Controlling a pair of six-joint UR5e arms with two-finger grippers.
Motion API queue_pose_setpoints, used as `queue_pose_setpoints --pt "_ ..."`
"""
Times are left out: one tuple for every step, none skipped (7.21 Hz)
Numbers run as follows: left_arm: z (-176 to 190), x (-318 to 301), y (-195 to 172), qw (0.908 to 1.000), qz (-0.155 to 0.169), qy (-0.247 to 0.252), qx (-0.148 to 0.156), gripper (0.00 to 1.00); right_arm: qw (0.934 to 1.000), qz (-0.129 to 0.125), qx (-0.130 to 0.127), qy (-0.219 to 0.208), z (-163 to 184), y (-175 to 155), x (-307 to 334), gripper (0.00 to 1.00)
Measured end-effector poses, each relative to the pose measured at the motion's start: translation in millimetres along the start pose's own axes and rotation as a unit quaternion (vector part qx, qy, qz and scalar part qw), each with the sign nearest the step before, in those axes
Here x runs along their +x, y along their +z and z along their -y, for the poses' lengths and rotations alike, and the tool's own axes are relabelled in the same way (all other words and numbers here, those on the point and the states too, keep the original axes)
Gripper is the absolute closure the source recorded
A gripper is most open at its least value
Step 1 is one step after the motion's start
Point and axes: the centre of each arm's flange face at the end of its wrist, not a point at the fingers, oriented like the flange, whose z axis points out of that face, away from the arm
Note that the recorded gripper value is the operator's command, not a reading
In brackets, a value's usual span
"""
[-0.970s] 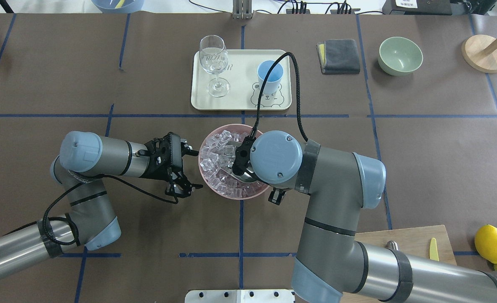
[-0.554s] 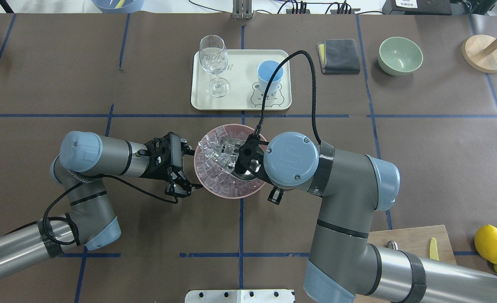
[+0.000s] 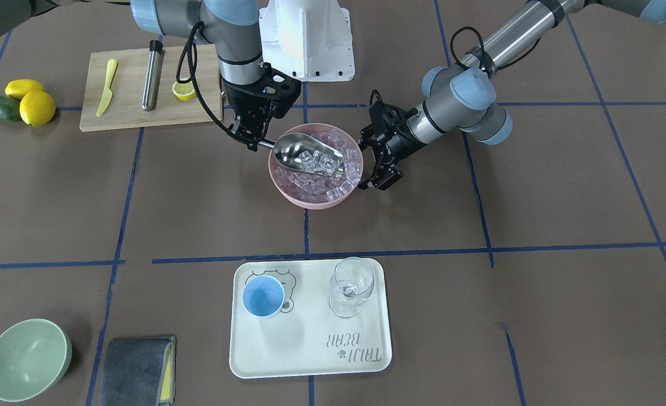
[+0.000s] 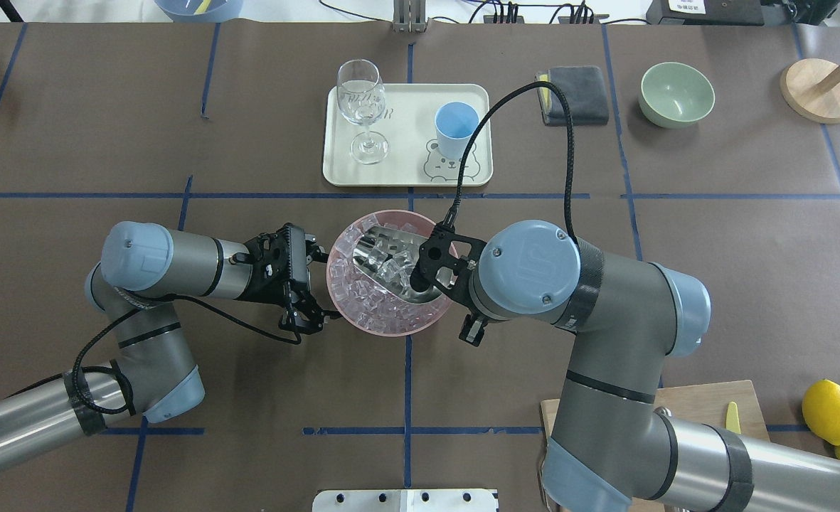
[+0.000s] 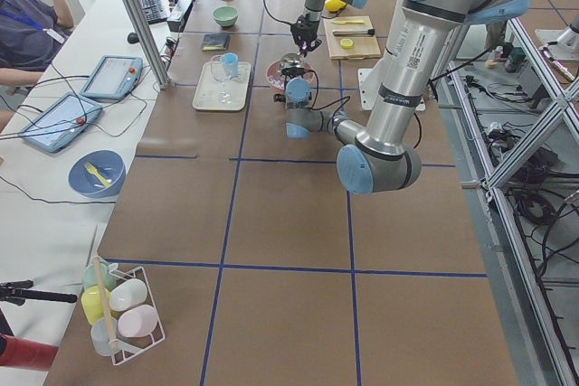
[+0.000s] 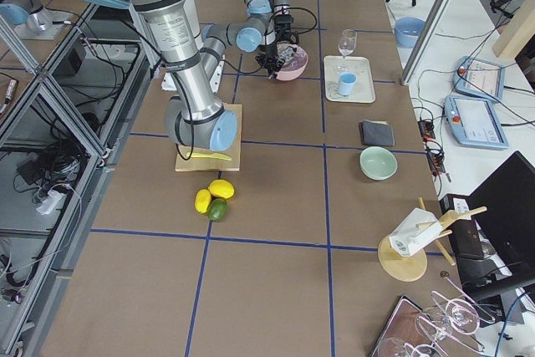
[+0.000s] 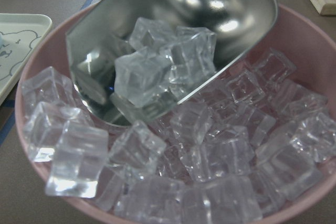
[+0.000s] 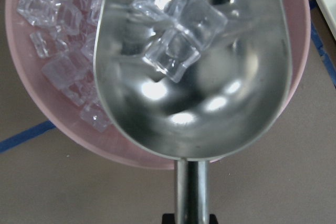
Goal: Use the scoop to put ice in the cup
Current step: 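Carry the ice-filled scoop with the right gripper to the blue-rimmed cup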
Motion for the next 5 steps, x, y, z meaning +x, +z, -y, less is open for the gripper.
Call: queue_pose_setpoints --pt "0.0 -0.2 -0.1 1.0 0.0 0.0 0.0 0.0 0.9999 0.01 0.003 0.009 -1.0 -7.9 9.6 1.0" --pt "0.0 -0.3 -0.2 1.0 0.0 -0.001 0.0 0.0 0.9995 0.019 0.004 0.026 -2.0 -17.2 25.9 1.0" --pt "0.0 -0.3 -0.2 1.0 0.0 -0.001 0.0 0.0 0.9985 0.029 -0.004 0.047 -4.3 -27.0 47.5 1.0" --pt "0.0 -0.3 -0.2 1.0 0.0 -0.001 0.0 0.0 0.9968 0.032 -0.02 0.07 -5.5 -37.6 70.0 1.0" --pt "0.0 -0.3 -0.2 1.0 0.0 -0.001 0.0 0.0 0.9949 0.026 -0.034 0.091 -4.8 -49.0 91.7 1.0"
